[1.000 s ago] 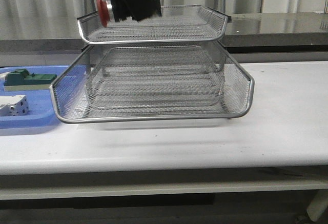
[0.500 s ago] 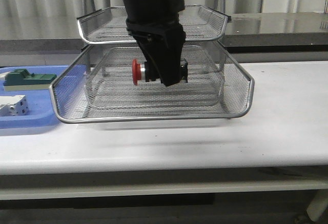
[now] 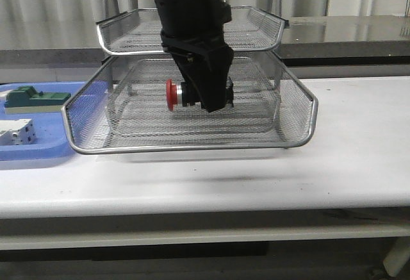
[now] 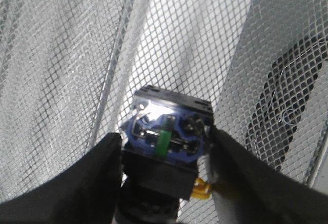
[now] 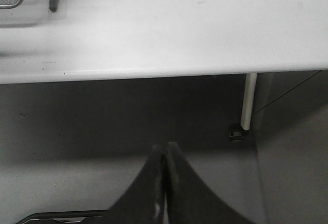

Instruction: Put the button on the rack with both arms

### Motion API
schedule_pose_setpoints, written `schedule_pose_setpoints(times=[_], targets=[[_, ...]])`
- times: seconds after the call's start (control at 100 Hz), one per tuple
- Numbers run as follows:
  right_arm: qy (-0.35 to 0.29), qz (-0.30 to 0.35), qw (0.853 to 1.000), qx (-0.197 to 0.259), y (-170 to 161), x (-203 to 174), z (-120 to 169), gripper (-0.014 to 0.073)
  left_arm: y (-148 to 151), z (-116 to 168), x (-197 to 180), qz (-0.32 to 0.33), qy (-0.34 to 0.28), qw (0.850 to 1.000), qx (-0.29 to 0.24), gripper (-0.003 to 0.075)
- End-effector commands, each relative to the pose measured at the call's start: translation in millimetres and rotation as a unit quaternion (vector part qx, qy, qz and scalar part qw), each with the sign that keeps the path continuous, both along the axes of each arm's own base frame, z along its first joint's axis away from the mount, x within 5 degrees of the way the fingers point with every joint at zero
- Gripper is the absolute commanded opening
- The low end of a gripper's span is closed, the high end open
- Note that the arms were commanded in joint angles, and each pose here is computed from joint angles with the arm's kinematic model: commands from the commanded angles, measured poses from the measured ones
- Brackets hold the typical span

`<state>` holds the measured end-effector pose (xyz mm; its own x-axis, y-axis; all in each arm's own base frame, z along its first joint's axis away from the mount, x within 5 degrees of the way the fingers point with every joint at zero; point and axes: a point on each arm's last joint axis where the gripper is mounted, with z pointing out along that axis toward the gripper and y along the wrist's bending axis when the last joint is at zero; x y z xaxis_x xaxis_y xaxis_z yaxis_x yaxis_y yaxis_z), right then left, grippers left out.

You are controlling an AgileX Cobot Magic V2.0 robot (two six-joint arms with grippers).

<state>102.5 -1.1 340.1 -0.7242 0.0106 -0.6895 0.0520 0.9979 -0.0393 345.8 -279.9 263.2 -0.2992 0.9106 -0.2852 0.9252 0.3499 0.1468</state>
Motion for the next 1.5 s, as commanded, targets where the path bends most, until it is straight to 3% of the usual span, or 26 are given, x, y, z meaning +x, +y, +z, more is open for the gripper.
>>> schedule_pose_setpoints(times=[0.0,0.09,0.34,0.63,0.91,1.14,1.49], targets=[[-0.042,0.003,0.999,-0.008,-0.8,2.4,13.0,-0.0071,1.0,33.0,-5.9,-0.002,-0.038,0.999,-0.035,0.0455],[-0.042,0.003,0.999,-0.008,-0.8,2.4,13.0,-0.0071,1.0,33.0,-5.9,-0.002,-0.038,0.999,-0.035,0.0489],[-0.042,0.003,0.999,-0.008,-0.8,2.4,13.0,-0.0071,1.6,36.2,-6.6,-0.002,-0.037,0.999,-0.035,0.0489],[-0.042,0.003,0.999,-0.008,-0.8,2.4,13.0,-0.0071,15.1,80.0,-21.0,0.03,-0.038,0.997,-0.055,0.0487],[-0.042,0.003,0.999,-0.008,-0.8,2.4,13.0,-0.0071,67.9,126.4,-26.9,0.112,-0.059,0.989,-0.083,0.0487],[-0.042,0.003,0.999,-0.008,-0.8,2.4,13.0,-0.0071,128.6,160.2,-23.6,0.205,-0.092,0.967,-0.116,0.0485],[-0.042,0.003,0.999,-0.008,-0.8,2.4,13.0,-0.0071,207.2,162.9,-52.3,0.311,-0.114,0.934,-0.137,0.0484]])
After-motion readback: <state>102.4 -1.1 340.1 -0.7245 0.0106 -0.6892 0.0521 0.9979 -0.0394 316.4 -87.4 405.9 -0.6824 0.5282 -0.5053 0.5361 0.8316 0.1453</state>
